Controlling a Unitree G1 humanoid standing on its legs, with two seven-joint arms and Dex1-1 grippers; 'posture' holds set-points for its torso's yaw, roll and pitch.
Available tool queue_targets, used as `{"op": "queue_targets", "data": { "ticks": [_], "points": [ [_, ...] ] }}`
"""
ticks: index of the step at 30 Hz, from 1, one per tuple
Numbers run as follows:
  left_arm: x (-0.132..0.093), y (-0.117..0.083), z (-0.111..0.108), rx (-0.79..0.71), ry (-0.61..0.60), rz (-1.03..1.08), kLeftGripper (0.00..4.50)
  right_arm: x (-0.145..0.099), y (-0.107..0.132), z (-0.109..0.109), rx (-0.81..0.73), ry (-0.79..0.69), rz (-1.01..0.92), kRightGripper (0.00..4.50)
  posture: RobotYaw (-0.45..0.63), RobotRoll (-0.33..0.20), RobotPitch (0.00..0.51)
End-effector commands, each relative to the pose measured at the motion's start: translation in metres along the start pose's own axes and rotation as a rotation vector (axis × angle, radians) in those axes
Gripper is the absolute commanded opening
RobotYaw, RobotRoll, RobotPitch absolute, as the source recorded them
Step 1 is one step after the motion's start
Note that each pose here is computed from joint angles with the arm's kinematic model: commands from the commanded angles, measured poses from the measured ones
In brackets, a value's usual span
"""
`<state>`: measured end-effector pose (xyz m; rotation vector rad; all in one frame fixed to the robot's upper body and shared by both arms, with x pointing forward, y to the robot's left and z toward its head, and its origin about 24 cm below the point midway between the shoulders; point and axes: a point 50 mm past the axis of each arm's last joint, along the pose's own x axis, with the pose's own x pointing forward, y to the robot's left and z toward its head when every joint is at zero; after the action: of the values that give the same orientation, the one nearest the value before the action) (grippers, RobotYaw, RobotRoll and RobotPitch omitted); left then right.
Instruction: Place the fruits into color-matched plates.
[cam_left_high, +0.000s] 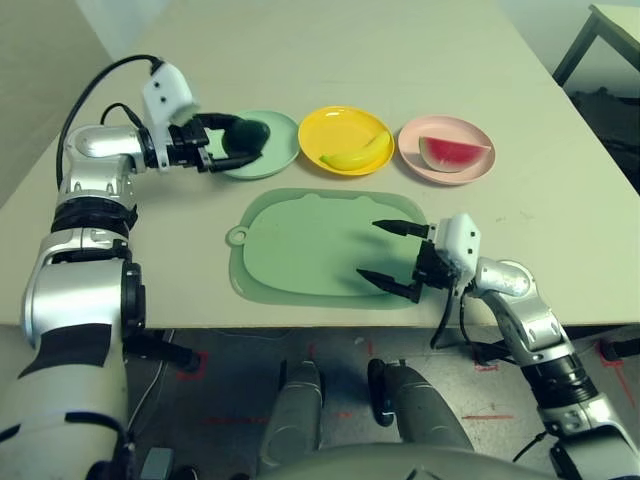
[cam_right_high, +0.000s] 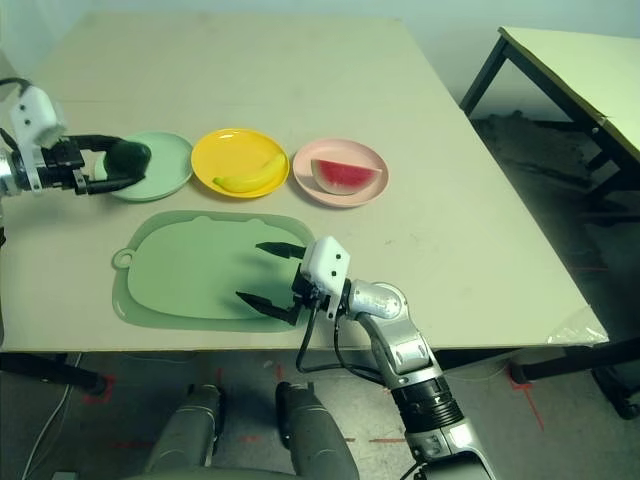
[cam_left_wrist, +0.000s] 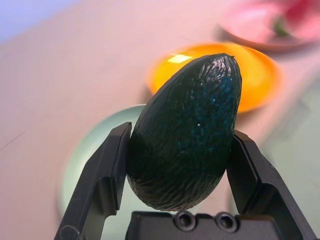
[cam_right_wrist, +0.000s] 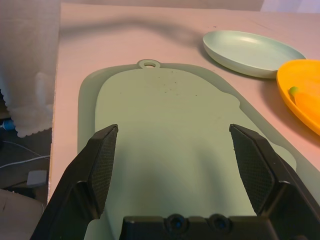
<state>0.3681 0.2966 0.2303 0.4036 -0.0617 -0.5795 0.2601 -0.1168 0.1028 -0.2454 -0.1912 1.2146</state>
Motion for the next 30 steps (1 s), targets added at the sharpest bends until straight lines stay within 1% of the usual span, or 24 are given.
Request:
{"op": "queue_targets", "data": {
  "ticks": [1, 5, 8, 13, 16, 21, 27, 30],
  "points": [
    [0.004, 0.005, -0.007, -0.102, 0.002, 0.154, 3.15, -0.004, -0.001, -0.002, -0.011, 0.0, -0.046, 4.5, 0.03, 0.0, 0.176],
    [0.013, 0.003, -0.011, -0.129, 0.019, 0.221, 3.15, -0.008, -0.009, 0.001, -0.018, -0.016, -0.158, 4.5, 0.02, 0.0, 0.182],
    [0.019, 0.001, -0.013, -0.158, 0.02, 0.262, 3.15, -0.014, -0.017, 0.002, -0.01, -0.024, -0.301, 4.5, 0.01, 0.0, 0.185],
    [0.024, -0.002, -0.023, -0.189, 0.063, 0.319, 3.15, -0.018, -0.016, 0.002, 0.01, -0.017, -0.398, 4.5, -0.01, 0.0, 0.19],
    [0.025, -0.004, -0.029, -0.196, 0.092, 0.34, 3.15, -0.019, -0.013, 0.001, 0.023, -0.012, -0.424, 4.5, -0.01, 0.0, 0.193],
    [0.03, -0.015, -0.046, -0.223, 0.16, 0.365, 3.15, -0.02, -0.009, 0.001, 0.034, -0.008, -0.442, 4.5, -0.03, 0.0, 0.199],
    [0.042, -0.03, -0.056, -0.237, 0.219, 0.341, 3.15, -0.02, -0.009, 0.004, 0.033, -0.008, -0.453, 4.5, -0.06, 0.0, 0.206],
    [0.045, -0.032, -0.057, -0.233, 0.237, 0.34, 3.15, -0.022, -0.008, 0.004, 0.034, -0.006, -0.458, 4.5, -0.07, 0.0, 0.207]
  ]
}}
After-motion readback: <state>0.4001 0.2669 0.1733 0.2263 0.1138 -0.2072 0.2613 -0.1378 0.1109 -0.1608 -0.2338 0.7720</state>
